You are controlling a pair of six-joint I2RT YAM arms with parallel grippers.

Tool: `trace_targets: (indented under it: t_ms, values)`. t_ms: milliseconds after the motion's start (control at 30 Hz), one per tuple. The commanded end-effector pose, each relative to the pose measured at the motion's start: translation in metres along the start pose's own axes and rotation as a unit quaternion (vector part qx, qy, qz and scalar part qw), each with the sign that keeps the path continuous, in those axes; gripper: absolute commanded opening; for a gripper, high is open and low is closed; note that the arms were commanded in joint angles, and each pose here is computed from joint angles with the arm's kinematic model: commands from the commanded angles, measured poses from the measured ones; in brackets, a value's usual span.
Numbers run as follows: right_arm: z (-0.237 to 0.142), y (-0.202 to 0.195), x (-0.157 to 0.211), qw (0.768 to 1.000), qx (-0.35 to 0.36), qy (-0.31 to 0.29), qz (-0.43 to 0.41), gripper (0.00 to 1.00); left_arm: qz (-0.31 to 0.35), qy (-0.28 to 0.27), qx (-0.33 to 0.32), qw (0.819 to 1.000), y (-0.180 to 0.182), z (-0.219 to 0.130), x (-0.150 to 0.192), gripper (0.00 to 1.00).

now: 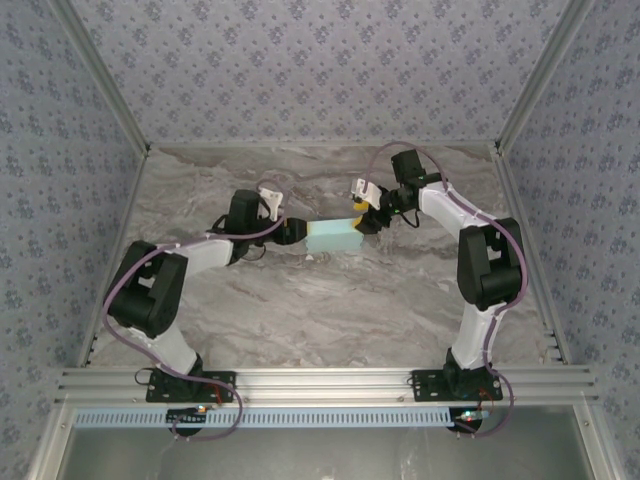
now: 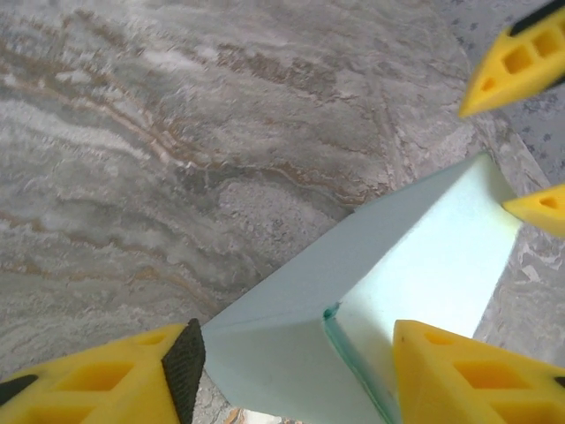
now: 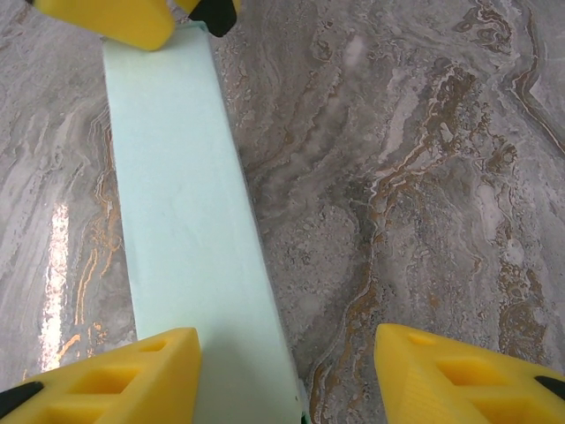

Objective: Fold the paper box

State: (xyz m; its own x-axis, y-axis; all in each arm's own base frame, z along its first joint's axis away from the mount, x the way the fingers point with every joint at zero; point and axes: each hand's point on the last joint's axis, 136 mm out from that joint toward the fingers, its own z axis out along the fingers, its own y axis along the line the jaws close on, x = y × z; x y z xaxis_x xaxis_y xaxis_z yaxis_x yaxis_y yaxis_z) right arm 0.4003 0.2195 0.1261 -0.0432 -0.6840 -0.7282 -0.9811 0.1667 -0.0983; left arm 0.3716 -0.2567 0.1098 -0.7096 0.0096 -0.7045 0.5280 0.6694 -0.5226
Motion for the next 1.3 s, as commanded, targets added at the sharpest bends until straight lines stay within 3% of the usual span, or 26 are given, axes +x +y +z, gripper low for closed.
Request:
trace_targets:
  t_ms: [0,167,300,600,700,733,800,833,867,967,1100,1267]
  values:
    - [0.0,-0.004,0.028,0.998,0.006,0.043,0.036,0.56,0.036,0.056,-0.031,0.997,0.017,-0.003,0.058,0.57]
    - [0.007,-0.005,0.039,0.997,0.002,0.055,0.049,0.56,0.08,0.08,-0.05,0.992,0.021,-0.001,0.073,0.57]
    - [0.007,-0.008,0.031,0.997,0.002,0.038,0.06,0.56,0.061,0.084,-0.053,0.993,0.029,0.006,0.077,0.58]
    - [-0.035,-0.01,-0.025,0.996,0.059,-0.032,0.057,0.6,0.064,0.044,-0.03,0.997,0.01,-0.001,0.037,0.6]
    - [-0.061,-0.015,-0.05,0.987,0.123,-0.069,0.08,0.67,0.056,0.007,-0.024,0.998,-0.006,-0.021,0.009,0.62]
    - [-0.072,-0.015,-0.059,0.981,0.151,-0.083,0.087,0.97,0.06,-0.005,-0.028,0.998,-0.011,-0.031,-0.001,0.63]
    - [-0.092,-0.015,-0.066,0.965,0.217,-0.103,0.108,1.0,0.08,-0.023,-0.051,0.995,-0.019,-0.051,-0.018,0.7]
    - [-0.106,-0.017,-0.07,0.95,0.258,-0.119,0.13,1.0,0.096,-0.037,-0.066,0.992,-0.022,-0.064,-0.027,0.96]
    - [-0.122,-0.019,-0.072,0.933,0.295,-0.133,0.154,1.0,0.112,-0.05,-0.085,0.989,-0.023,-0.075,-0.034,0.99]
    - [-0.166,-0.007,-0.062,0.877,0.392,-0.168,0.221,1.0,0.159,-0.099,-0.167,0.968,-0.02,-0.12,-0.056,0.99]
    - [-0.202,0.018,-0.017,0.81,0.496,-0.18,0.254,1.0,0.223,-0.139,-0.247,0.933,-0.009,-0.158,-0.062,0.99]
    - [-0.206,0.036,0.055,0.762,0.572,-0.127,0.277,1.0,0.166,-0.181,-0.324,0.914,0.049,-0.177,-0.04,0.99]
